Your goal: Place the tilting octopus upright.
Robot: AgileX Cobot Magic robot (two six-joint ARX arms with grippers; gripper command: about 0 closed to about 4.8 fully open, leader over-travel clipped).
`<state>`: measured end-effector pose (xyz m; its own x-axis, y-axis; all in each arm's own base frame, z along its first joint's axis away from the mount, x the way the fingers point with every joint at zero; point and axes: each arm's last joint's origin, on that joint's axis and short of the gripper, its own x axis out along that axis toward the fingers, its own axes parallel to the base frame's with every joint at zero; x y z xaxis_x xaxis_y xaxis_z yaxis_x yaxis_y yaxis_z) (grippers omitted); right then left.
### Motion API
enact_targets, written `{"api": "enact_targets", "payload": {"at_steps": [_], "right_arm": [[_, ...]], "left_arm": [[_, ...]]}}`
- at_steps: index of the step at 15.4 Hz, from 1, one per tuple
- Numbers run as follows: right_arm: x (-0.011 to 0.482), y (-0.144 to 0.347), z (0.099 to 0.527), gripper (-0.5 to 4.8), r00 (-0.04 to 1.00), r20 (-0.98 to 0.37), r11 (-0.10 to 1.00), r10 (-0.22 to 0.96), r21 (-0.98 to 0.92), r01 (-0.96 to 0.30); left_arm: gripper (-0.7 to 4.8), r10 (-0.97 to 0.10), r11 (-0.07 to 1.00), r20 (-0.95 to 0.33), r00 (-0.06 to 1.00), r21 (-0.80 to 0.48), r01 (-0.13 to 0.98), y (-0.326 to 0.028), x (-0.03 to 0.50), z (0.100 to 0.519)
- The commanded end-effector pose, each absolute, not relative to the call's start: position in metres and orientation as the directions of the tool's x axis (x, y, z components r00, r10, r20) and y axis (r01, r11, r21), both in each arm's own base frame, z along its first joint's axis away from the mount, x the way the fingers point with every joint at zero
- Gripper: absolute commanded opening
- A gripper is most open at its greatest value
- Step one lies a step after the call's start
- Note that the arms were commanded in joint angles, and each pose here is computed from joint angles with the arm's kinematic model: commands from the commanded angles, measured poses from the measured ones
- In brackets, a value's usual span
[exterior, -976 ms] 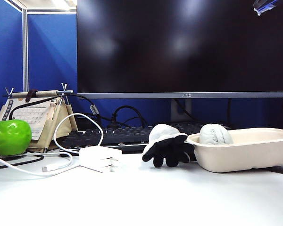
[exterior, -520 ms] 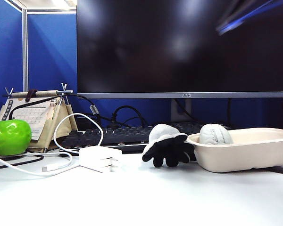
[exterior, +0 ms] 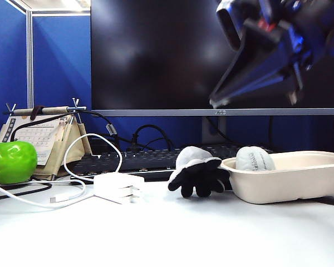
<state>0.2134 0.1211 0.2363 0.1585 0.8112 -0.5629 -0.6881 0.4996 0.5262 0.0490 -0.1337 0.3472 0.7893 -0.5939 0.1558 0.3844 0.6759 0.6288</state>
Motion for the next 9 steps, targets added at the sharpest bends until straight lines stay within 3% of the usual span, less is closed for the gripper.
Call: {"api": "enact_targets", "payload": {"at_steps": [1, 3, 5, 7, 9], "right_arm": [[0.223, 0.127, 0.234, 0.66, 0.154, -0.515, 0.451, 0.843, 0.522, -0.724], [0.229, 0.130, 0.238, 0.75, 0.188, -0.476, 0.437, 0.859, 0.490, -0.755], [0.236, 0.133, 0.241, 2.49, 0.233, -0.437, 0.438, 0.869, 0.459, -0.773], [0.244, 0.136, 0.236, 2.50, 0.274, -0.430, 0.465, 0.860, 0.443, -0.766], [0.255, 0.139, 0.222, 2.96, 0.326, -0.474, 0.541, 0.818, 0.440, -0.717]], "left_arm": [[-0.05, -0.596, 0.692, 0.170, 0.785, 0.605, 0.394, -0.132, 0.049, 0.350], [-0.05, -0.596, 0.707, 0.170, 0.785, 0.574, 0.412, -0.132, 0.048, 0.350], [-0.05, -0.597, 0.724, 0.169, 0.784, 0.535, 0.436, -0.132, 0.049, 0.350], [-0.05, -0.597, 0.741, 0.169, 0.784, 0.492, 0.458, -0.132, 0.049, 0.350], [-0.05, -0.601, 0.748, 0.165, 0.782, 0.462, 0.477, -0.132, 0.048, 0.349]]}}
